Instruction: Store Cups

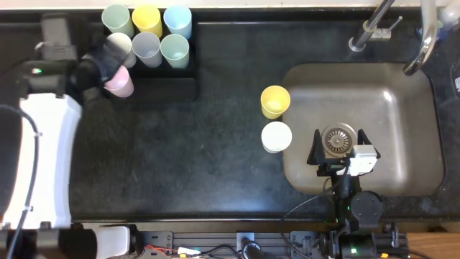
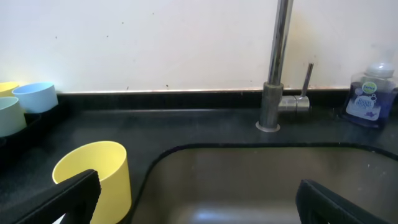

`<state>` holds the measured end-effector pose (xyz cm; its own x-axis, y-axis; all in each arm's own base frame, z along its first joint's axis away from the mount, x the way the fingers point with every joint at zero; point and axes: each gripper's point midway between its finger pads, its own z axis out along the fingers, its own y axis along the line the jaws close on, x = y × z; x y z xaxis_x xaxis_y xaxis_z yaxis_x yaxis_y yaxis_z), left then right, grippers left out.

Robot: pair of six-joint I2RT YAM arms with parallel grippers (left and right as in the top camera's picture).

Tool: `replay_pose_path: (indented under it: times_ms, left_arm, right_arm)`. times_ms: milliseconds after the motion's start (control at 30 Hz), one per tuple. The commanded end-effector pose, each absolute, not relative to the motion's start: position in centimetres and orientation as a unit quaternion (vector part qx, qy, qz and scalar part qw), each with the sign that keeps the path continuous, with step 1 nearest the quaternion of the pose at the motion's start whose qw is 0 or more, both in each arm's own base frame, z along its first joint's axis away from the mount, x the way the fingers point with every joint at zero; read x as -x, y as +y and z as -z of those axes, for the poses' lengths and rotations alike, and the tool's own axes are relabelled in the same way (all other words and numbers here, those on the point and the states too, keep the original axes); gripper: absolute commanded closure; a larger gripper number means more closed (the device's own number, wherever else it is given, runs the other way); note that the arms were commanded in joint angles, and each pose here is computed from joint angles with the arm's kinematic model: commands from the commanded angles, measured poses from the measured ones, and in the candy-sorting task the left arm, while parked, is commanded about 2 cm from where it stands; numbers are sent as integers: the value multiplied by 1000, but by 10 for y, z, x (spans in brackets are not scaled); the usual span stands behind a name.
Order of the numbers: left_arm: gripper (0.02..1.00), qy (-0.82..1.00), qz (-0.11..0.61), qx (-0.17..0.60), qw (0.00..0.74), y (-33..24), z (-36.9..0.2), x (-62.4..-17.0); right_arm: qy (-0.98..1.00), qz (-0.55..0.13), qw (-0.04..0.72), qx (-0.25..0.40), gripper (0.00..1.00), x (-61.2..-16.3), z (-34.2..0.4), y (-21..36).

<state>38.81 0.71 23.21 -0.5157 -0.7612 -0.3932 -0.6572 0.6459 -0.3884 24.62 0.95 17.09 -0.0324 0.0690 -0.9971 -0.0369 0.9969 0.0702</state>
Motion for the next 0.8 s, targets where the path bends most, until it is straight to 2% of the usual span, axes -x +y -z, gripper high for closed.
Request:
replay_pose_path:
  times_ms: [33, 67, 100, 233, 433, 800]
  left_arm:
    - [18, 922, 134, 233, 278, -136, -248, -389]
    - [18, 928, 136, 212, 275, -158, -246, -386]
    - [18, 938, 137, 174, 265, -204, -236, -378]
    - [18, 961, 142, 97, 217, -291, -201, -363]
    - [18, 978, 120, 74, 156, -316, -167, -354]
    - [18, 987, 95, 73, 110, -321, -124, -351]
  right_arm:
    - [715, -40, 698, -12, 3, -246, -172, 9]
    - [715, -40, 698, -12, 3, -246, -172, 9]
    - [715, -40, 698, -12, 3, -246, -172, 9]
    - [715, -40, 698, -12, 5, -246, -172, 9]
    - [715, -40, 698, -12, 3, -246, -172, 9]
    - [715, -40, 698, -12, 3, -246, -172, 9]
